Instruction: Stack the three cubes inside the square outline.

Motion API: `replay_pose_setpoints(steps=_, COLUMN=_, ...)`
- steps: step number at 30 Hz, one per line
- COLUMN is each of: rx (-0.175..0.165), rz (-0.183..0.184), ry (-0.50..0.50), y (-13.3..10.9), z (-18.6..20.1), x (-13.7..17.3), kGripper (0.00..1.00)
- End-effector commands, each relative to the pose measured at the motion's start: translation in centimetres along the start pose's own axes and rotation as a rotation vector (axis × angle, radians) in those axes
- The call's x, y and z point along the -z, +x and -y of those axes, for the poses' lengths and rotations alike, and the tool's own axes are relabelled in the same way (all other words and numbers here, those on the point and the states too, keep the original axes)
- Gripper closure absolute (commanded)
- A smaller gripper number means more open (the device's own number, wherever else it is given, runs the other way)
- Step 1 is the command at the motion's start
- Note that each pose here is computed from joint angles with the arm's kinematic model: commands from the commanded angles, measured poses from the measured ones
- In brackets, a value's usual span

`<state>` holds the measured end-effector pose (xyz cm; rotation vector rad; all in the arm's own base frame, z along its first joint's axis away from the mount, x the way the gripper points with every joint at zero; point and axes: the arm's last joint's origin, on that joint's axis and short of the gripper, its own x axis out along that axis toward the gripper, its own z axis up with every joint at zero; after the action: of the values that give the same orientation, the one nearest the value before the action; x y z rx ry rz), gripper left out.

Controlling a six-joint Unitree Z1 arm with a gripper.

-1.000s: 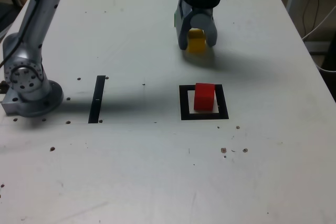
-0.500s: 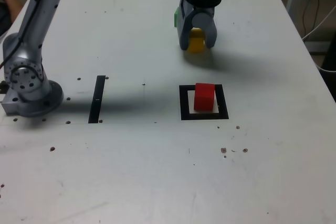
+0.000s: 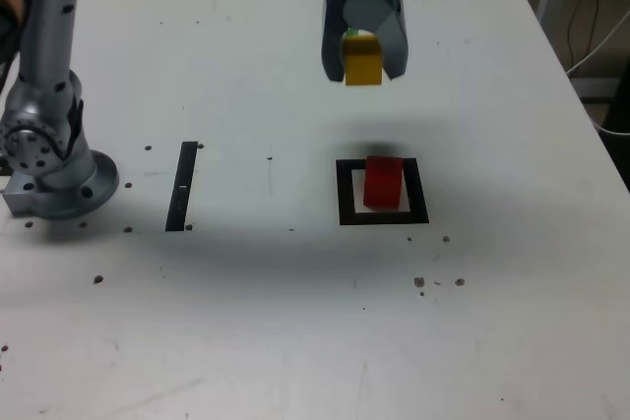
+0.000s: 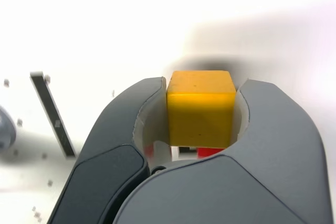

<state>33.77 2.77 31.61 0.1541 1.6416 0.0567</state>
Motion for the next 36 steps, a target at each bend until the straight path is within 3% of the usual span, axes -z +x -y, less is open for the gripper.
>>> replay_pose_setpoints(steps=1, rx=0.005, rz=0.011, ry=0.028, y=-0.7, z=2.0, x=0.2, kGripper=0.83)
replay_pose_setpoints(steps=10, rx=0.040, rz=-0.011, ry=0.080, y=-0.3, z=7.8, x=-0.2, kGripper=0.83)
replay_pose_setpoints(steps=22, rx=0.043, rz=-0.043, ry=0.082, y=1.5, z=8.6, x=-1.8, kGripper=0.83)
replay_pose_setpoints(steps=36, rx=0.048, rz=-0.047, ry=0.082, y=3.3, z=9.0, x=-2.9, kGripper=0.82)
